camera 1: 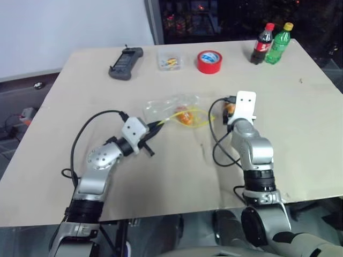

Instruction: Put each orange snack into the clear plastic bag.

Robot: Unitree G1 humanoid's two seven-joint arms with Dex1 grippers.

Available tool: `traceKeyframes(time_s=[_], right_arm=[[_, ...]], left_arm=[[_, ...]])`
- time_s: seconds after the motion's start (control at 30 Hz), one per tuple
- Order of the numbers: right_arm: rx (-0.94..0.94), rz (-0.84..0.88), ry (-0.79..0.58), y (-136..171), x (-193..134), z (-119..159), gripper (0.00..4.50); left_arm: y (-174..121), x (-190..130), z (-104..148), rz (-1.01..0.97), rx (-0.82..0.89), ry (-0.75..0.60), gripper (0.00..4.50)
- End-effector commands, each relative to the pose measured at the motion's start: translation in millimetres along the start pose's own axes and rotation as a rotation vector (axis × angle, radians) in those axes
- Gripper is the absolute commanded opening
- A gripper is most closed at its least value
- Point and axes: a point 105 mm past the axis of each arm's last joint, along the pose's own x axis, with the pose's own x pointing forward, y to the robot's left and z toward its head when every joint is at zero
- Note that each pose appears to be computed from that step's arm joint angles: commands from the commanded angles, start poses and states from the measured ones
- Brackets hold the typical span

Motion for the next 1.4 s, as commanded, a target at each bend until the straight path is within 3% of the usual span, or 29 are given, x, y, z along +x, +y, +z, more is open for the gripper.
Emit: traceKeyframes(time_s=[0.03,0.3,0.57,0.63,0.8,0.9,0.93,0.97,1.03,1.07,1.2,1.4], right_arm=[[0.068,0.090,-0.071,28.2,0.1,22.8,3.53],[0.050,0.143,-0.110,42.1,17.6,26.8,3.53],[0.035,0.089,-0.129,36.1,31.5,26.8,3.53],[-0.068,0.140,-0.181,39.6,28.5,31.9,2.71],[-0.302,0.457,-0.335,55.5,-4.1,37.3,2.71],[-0.450,0.486,-0.373,21.8,-10.8,45.3,2.71],[-0.474,0.482,-0.371,12.2,-9.4,48.0,3.20],[-0.491,0.474,-0.365,2.6,-5.4,50.8,3.35],[-0.555,0.448,-0.338,-16.8,5.4,54.3,4.34],[-0.572,0.431,-0.332,-24.1,10.2,56.7,4.46],[-0.553,0.450,-0.257,-38.2,31.5,54.5,4.46],[-0.434,0.569,-0.132,-32.5,54.9,36.9,4.46]], left_arm=[[4.9,-2.9,13.2,0.013,0.038,-0.036,0.00],[4.5,-5.4,13.7,0.015,0.042,-0.031,0.00],[5.1,-7.2,13.7,0.018,0.044,-0.025,0.00],[5.5,-7.6,13.9,0.021,0.046,-0.024,0.00],[5.9,-8.8,14.3,0.028,0.047,-0.024,0.00],[4.3,-10.3,13.6,0.027,0.044,-0.023,0.00],[3.7,-10.5,13.5,0.027,0.042,-0.023,0.00],[3.0,-10.5,13.4,0.026,0.040,-0.023,0.00],[1.8,-10.1,13.4,0.023,0.038,-0.024,0.00],[1.6,-9.9,13.4,0.023,0.038,-0.024,0.00],[2.6,-9.9,13.4,0.021,0.036,-0.025,0.00],[2.4,-11.4,15.4,0.021,0.036,-0.029,0.00]])
